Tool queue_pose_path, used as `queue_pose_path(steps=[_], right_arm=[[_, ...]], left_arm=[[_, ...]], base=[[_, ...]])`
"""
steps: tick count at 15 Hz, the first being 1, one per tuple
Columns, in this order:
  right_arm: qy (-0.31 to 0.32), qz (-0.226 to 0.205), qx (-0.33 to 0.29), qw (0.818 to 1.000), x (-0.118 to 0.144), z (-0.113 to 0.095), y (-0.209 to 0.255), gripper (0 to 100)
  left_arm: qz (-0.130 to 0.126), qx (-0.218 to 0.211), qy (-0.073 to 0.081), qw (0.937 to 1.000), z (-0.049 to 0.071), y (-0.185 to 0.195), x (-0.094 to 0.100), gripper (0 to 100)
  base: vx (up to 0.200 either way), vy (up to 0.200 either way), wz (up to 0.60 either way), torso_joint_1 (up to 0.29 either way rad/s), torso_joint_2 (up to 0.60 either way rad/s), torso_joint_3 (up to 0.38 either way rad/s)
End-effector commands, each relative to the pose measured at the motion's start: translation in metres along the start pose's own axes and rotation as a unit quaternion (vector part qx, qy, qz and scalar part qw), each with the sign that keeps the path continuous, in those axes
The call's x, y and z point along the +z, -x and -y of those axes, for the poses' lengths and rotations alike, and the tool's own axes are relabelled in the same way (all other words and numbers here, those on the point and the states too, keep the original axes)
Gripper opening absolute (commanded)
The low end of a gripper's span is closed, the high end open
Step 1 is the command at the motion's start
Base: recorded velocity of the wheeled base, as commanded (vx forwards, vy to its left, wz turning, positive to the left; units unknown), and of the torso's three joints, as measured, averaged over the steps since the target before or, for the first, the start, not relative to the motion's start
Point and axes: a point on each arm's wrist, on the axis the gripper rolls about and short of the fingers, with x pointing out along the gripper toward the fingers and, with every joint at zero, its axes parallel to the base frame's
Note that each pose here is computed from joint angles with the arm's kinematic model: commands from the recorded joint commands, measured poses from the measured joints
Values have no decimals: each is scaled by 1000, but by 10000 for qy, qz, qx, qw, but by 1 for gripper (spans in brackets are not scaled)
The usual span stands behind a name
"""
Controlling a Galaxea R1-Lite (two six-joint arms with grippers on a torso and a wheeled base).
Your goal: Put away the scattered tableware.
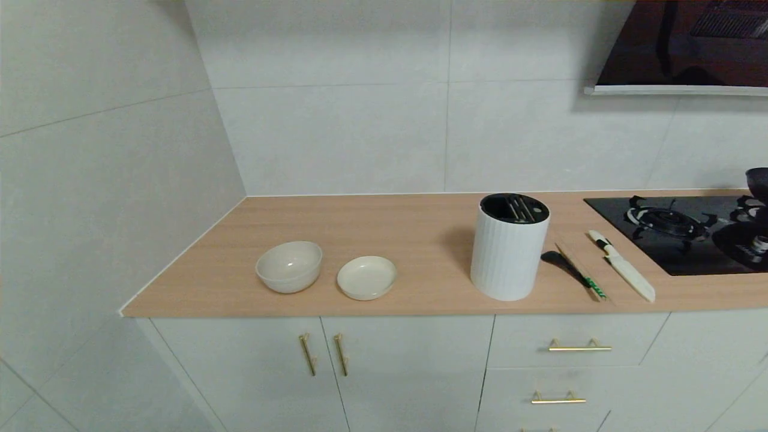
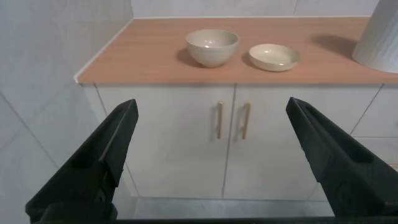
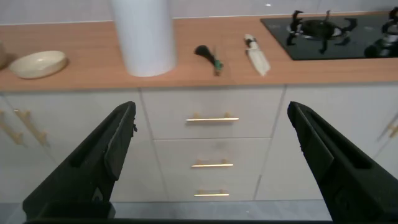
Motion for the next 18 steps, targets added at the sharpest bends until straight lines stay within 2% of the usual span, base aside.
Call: queue_pose_path(steps=[1, 14, 18], right_arm=[[1, -7, 0, 10000, 0, 0, 0, 100], [1, -7, 0, 10000, 0, 0, 0, 100], [1, -7, 0, 10000, 0, 0, 0, 100]], left_arm=[[-1, 1, 1, 10000, 0, 0, 0, 100], [-1, 1, 1, 10000, 0, 0, 0, 100], [-1, 1, 1, 10000, 0, 0, 0, 100]], base=[[0, 200, 0, -2, -2, 7], [0, 200, 0, 2, 2, 3], [0, 0, 0, 0, 0, 0]])
